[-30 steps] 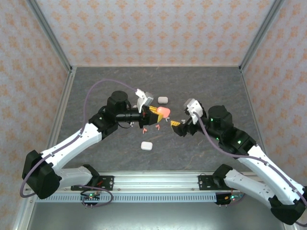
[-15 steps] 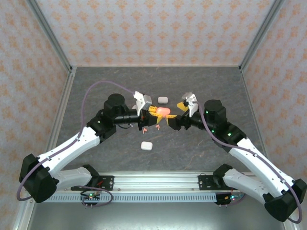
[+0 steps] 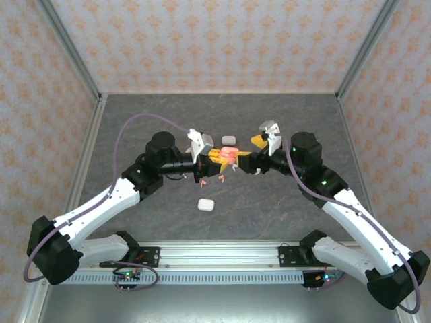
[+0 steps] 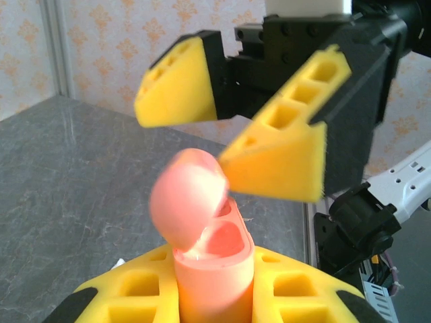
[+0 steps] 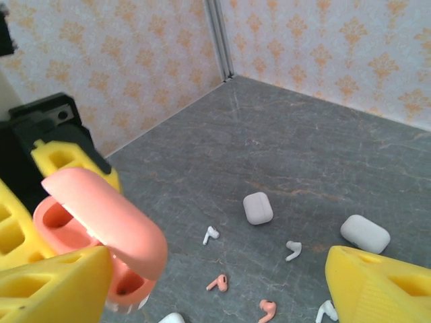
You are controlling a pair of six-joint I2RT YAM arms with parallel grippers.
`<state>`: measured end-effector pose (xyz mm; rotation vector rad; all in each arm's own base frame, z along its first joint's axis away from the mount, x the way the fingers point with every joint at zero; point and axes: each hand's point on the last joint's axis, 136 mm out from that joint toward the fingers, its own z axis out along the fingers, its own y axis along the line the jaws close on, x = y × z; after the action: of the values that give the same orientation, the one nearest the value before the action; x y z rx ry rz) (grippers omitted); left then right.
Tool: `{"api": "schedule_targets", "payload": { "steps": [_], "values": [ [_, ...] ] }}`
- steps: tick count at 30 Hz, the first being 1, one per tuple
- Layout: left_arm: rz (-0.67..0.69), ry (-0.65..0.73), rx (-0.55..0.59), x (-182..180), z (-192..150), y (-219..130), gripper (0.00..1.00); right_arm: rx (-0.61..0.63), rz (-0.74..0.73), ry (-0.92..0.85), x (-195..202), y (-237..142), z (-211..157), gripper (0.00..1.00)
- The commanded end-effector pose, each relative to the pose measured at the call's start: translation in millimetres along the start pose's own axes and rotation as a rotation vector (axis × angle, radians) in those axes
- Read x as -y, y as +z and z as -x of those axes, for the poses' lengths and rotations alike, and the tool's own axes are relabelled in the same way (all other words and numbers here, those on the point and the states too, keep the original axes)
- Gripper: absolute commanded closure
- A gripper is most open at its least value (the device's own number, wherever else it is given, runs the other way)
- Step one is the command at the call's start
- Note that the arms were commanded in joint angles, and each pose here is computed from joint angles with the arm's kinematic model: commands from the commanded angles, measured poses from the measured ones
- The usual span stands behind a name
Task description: Insert wireless bluetooth earbuds into charging case
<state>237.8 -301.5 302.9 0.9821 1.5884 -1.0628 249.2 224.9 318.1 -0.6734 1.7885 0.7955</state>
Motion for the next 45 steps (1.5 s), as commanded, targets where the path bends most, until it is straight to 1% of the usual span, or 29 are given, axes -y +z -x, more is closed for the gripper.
{"api": "schedule_targets", "payload": {
  "steps": [1, 6, 10, 15, 19, 22, 27, 30, 33, 37, 41, 45],
  "values": [
    [-0.042, 0.034, 0.003, 11, 2, -1, 1.0, 0.029, -0.024, -0.008, 4, -3, 16, 0.18],
    [-0.033, 0.036, 0.0, 10, 2, -1, 1.0, 0.022, -0.021, -0.011, 3, -3, 18, 0.18],
    [-0.002, 0.037, -0.004, 6, -1, -2, 1.0, 0.033, -0.018, -0.016, 1, -11, 21, 0.18],
    [0.12, 0.032, -0.005, -12, -8, -8, 1.0, 0.038, -0.032, 0.02, -1, -23, 21, 0.18],
    [0.191, 0.02, -0.014, -21, -18, -15, 1.0, 0.0, -0.089, 0.108, 11, -21, 6, 0.2],
    [0.214, 0.011, -0.033, -22, -29, -20, 1.0, -0.048, -0.142, 0.195, 25, -13, -18, 0.24],
    [0.243, -0.017, -0.076, -21, -51, -31, 1.0, -0.157, -0.191, 0.327, 43, 11, -61, 0.37],
    [0.263, -0.025, -0.086, -18, -61, -41, 1.0, -0.231, -0.206, 0.381, 51, 28, -81, 0.43],
    [0.251, -0.02, -0.073, -11, -68, -52, 1.0, -0.27, -0.172, 0.431, 51, 52, -97, 0.47],
    [0.231, -0.044, -0.015, -8, -64, -71, 1.0, -0.359, -0.139, 0.465, 47, 88, -124, 0.49],
    [0.242, -0.061, 0.078, -13, -48, -88, 1.0, -0.473, -0.128, 0.487, 38, 124, -152, 0.51],
    [0.215, -0.036, 0.126, -8, -31, -91, 1.0, -0.575, -0.101, 0.488, 21, 157, -174, 0.53]
  ]
}}
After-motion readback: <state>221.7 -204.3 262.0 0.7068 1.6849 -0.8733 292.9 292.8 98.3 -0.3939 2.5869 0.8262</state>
